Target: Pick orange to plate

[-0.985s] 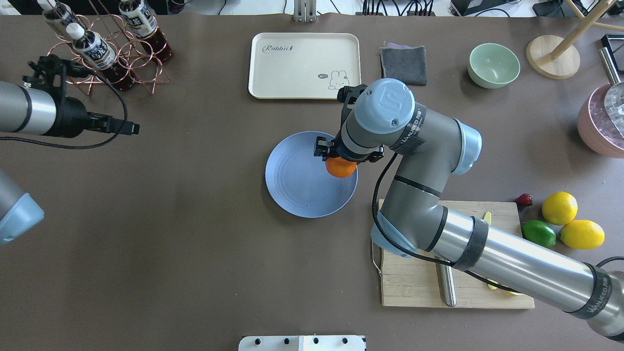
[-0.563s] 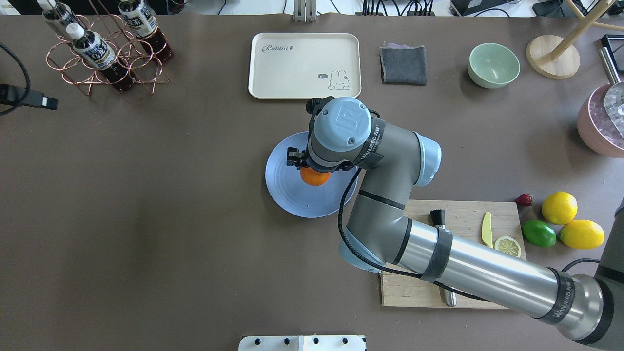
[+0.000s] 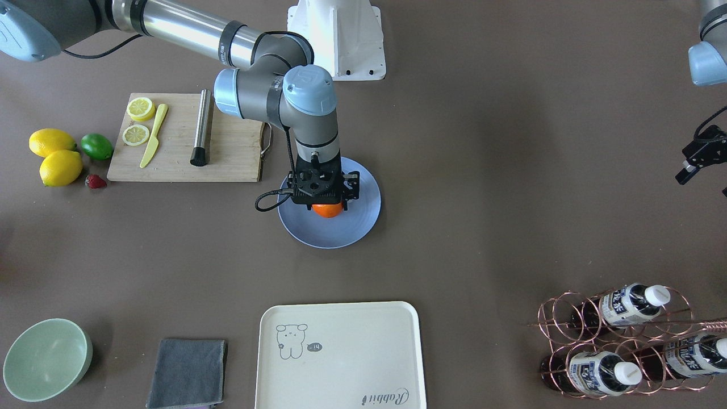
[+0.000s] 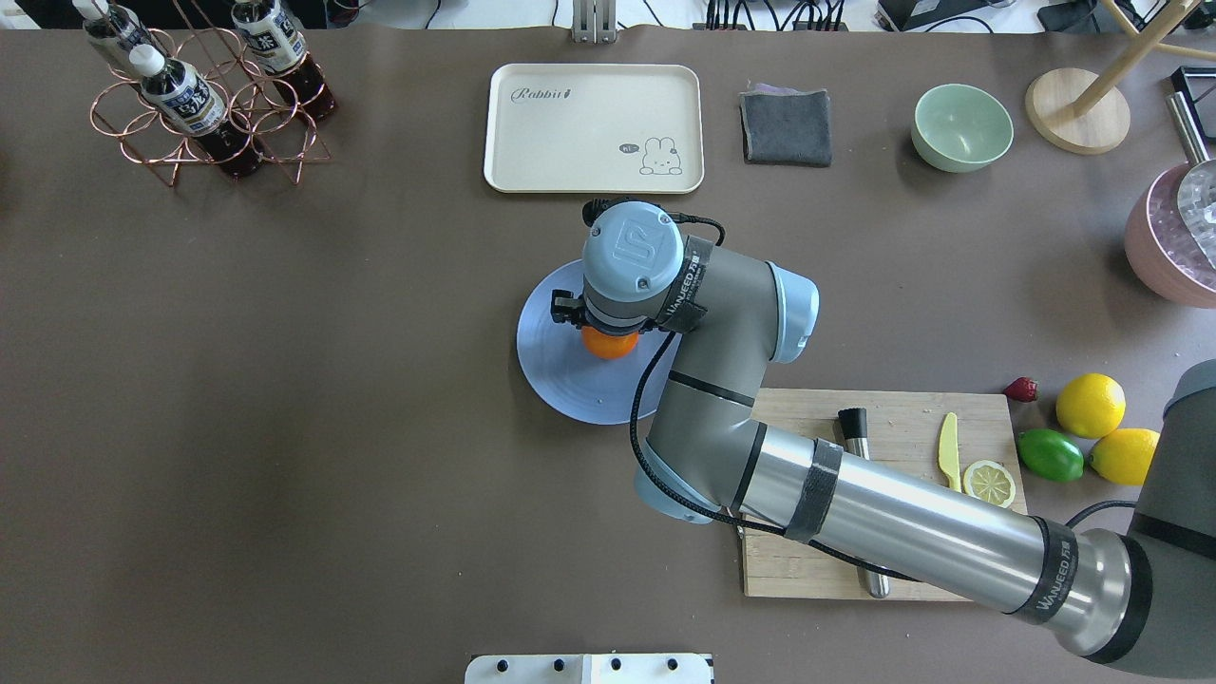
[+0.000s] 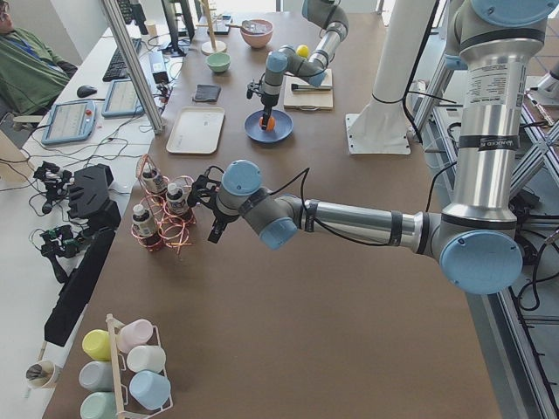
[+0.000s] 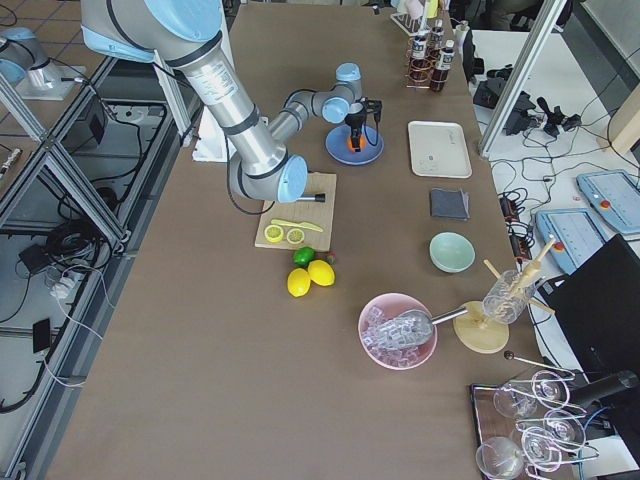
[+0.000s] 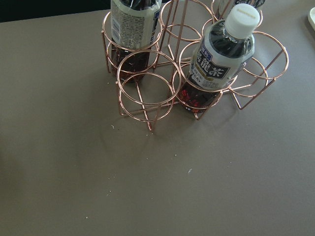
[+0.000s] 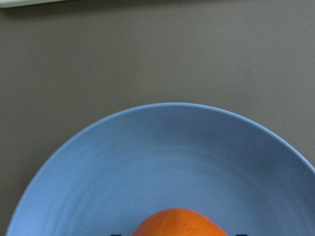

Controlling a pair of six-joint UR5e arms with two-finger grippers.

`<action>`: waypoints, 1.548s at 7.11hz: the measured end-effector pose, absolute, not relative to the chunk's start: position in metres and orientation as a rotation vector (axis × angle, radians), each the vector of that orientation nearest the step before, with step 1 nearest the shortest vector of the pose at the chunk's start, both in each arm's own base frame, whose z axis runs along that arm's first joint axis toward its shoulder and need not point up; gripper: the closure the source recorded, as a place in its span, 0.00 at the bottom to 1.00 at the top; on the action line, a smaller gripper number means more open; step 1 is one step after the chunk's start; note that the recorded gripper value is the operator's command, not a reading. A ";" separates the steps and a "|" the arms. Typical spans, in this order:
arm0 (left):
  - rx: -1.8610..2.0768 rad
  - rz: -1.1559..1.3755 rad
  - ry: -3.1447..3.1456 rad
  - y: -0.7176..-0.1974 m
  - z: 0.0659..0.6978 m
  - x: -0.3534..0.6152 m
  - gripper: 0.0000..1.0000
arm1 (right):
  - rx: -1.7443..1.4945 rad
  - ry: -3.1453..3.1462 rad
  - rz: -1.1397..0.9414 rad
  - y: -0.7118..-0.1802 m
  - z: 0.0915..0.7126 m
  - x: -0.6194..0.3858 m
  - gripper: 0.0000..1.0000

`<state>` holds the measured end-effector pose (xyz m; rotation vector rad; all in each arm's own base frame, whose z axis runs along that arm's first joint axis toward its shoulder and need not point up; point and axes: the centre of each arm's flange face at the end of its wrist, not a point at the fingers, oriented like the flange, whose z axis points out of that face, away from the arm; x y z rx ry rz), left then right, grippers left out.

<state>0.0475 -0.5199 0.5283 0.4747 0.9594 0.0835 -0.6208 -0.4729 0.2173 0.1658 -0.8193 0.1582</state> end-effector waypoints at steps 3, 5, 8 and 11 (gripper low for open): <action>0.449 0.062 0.986 -0.521 0.527 0.032 0.02 | 0.163 -0.826 0.162 -0.468 0.206 -0.620 0.00; 0.490 0.107 0.973 -0.520 0.528 0.014 0.02 | 0.139 -0.831 0.176 -0.482 0.166 -0.573 0.00; 0.585 0.184 0.868 -0.505 0.550 -0.054 0.02 | 0.090 -0.795 0.130 -0.500 0.176 -0.473 0.00; 0.533 0.184 0.751 -0.491 0.581 -0.080 0.02 | 0.092 -0.774 0.030 -0.538 0.239 -0.320 0.00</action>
